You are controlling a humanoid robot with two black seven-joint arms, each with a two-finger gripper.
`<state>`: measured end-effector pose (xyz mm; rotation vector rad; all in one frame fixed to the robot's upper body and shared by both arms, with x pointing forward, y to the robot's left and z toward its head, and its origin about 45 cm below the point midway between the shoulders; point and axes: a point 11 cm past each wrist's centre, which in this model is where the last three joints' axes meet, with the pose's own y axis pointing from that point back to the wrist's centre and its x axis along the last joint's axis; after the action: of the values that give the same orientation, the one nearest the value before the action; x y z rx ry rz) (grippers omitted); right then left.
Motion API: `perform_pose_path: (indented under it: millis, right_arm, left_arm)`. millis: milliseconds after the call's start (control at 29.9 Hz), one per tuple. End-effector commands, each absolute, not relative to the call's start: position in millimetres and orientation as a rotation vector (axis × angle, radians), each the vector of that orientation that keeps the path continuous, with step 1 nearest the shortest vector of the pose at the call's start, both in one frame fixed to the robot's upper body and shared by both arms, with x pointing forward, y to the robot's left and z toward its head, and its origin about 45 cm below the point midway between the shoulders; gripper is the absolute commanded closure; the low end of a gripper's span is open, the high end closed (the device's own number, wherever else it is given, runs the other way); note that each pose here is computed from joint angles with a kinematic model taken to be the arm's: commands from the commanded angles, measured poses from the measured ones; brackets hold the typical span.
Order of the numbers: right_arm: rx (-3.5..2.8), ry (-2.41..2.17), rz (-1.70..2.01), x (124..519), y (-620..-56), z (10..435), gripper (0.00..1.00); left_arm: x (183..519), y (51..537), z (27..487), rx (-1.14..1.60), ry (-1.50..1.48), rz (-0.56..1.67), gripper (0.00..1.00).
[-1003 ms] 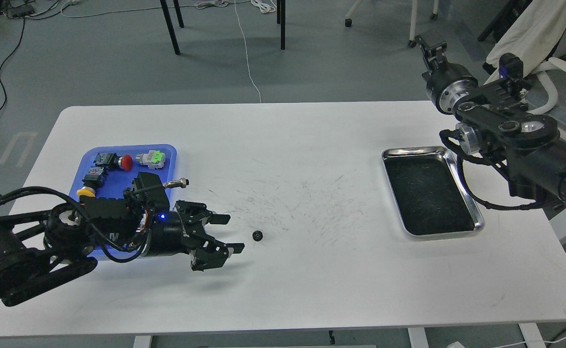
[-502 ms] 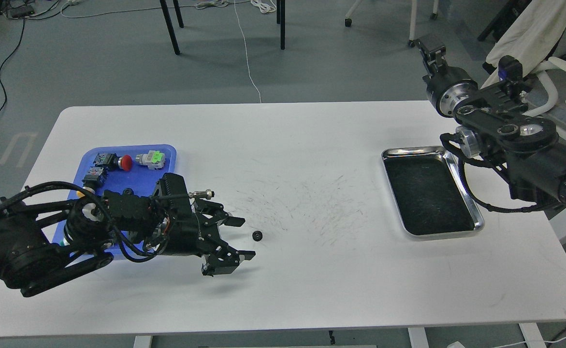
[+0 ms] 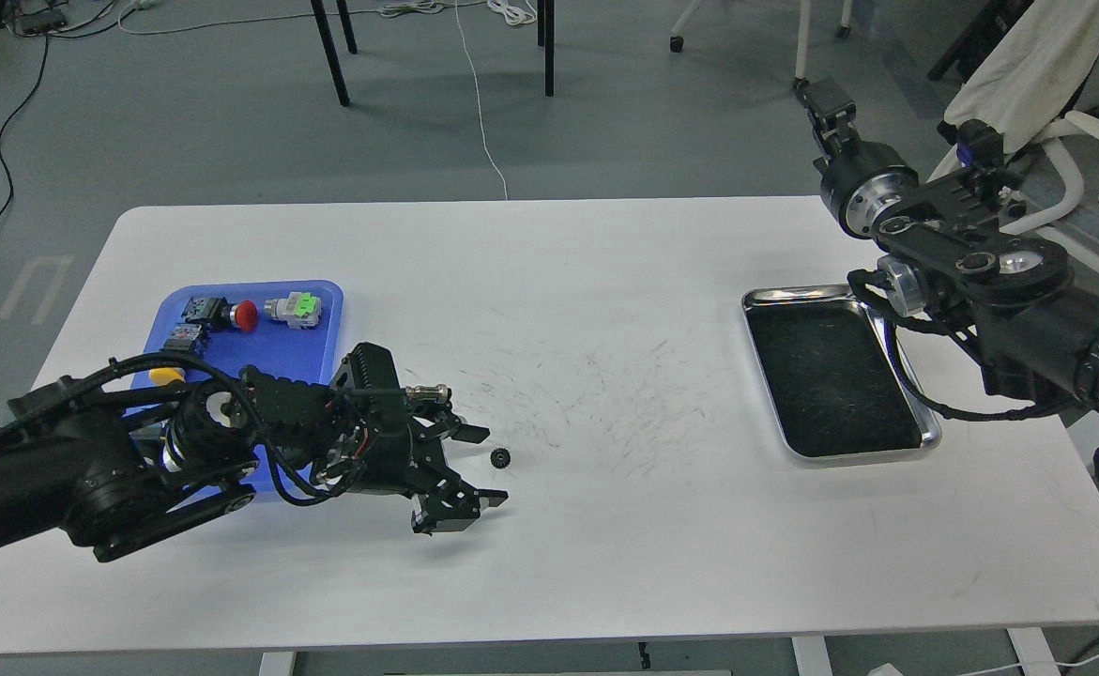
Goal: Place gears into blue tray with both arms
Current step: 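Close the left gripper around the black gear on the table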
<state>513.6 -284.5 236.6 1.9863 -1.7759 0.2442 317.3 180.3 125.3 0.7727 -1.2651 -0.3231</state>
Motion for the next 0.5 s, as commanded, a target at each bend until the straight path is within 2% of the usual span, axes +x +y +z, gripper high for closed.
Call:
perform_pose_path:
  millis: [0,167,468]
  right_arm:
    - [1.987,-1.776,0.245,514,-284,237,0.06]
    - [1.983,-1.777,0.246,513,-286,236,0.06]
    - [1.971,-1.783,0.249,514,-290,236,0.06]
  left_arm:
    - [321,177,121,0.78,-1.265,-0.32,0.22]
    - [326,182,120,0.802,-1.261,-0.309,0.31]
    - [332,181,118,0.813,-1.262,-0.302,0.4]
